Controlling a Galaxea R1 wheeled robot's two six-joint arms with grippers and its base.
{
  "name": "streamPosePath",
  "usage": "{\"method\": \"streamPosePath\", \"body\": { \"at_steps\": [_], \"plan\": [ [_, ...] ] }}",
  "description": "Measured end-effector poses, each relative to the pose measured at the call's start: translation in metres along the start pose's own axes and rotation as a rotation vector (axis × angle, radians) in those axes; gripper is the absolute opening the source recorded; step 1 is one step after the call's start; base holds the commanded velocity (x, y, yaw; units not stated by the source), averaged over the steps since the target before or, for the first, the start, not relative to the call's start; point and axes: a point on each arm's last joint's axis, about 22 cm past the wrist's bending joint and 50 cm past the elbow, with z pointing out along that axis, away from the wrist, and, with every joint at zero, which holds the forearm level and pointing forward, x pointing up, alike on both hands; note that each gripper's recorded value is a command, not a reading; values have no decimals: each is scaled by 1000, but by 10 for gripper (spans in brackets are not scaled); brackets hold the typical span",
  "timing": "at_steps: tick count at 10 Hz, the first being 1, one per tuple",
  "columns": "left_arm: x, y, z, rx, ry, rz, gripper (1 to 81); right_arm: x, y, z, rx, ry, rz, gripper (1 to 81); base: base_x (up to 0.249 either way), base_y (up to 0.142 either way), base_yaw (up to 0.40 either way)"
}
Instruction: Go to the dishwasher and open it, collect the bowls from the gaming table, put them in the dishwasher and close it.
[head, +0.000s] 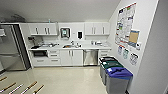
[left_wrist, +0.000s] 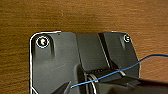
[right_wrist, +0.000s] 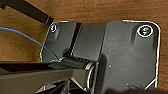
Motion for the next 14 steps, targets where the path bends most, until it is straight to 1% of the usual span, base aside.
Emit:
{"method": "streamPosePath", "body": {
  "at_steps": [1, 14],
  "plan": [
    [0, -3, -1, 4, 0, 0, 811, 0, 0, 0, 0, 0, 0, 811, 125, 0, 0],
    [0, -3, -1, 5, 0, 1, 811, 0, -2, 1, 2, 0, 0, 811, 125, 0, 0]
  ]
}}
